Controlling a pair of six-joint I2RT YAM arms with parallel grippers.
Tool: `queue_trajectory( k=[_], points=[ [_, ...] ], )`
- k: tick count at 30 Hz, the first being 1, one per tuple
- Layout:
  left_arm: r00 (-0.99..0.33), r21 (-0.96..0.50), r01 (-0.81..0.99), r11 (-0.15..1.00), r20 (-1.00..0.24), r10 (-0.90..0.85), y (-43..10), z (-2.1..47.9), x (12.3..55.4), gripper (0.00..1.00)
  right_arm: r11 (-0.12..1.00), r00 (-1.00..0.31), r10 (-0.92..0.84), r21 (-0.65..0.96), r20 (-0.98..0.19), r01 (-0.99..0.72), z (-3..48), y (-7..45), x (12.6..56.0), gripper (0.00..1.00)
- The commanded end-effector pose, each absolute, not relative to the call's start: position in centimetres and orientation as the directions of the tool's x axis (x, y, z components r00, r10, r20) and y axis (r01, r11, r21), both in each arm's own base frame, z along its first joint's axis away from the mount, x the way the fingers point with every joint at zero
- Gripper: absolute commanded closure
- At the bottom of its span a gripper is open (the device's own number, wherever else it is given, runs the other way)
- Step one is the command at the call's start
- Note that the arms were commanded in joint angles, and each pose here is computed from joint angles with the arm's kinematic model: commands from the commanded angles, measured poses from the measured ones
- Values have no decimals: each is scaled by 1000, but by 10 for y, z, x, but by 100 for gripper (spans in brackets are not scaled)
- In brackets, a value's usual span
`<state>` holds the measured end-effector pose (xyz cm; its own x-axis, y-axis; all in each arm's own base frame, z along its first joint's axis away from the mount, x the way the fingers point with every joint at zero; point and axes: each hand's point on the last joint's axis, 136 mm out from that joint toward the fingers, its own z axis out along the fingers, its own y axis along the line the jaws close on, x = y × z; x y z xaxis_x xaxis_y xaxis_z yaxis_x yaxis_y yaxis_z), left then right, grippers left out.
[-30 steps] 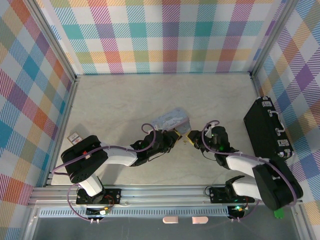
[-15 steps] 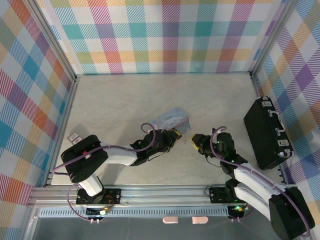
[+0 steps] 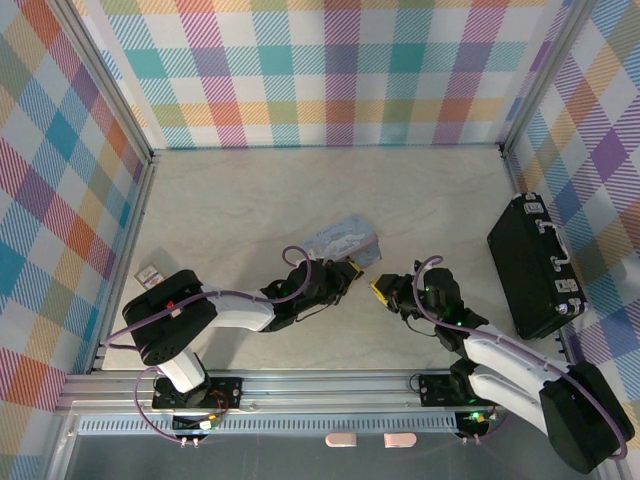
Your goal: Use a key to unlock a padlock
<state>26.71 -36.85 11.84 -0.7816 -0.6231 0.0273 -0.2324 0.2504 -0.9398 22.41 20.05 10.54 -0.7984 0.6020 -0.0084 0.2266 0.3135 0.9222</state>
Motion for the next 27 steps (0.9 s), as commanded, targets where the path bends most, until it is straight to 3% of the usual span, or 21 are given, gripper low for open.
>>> queue_trajectory(
  k=[1,27],
  points=[
    [-793,-963,-194,187,42,-608,-377,135,269,100,288,-789,614,937,-24,196,118,203,230,80],
    [-831,-967,-185,176,59,-553,-402,137,253,100,289,-798,602,936,-15,201,116,210,232,94]
  ],
)
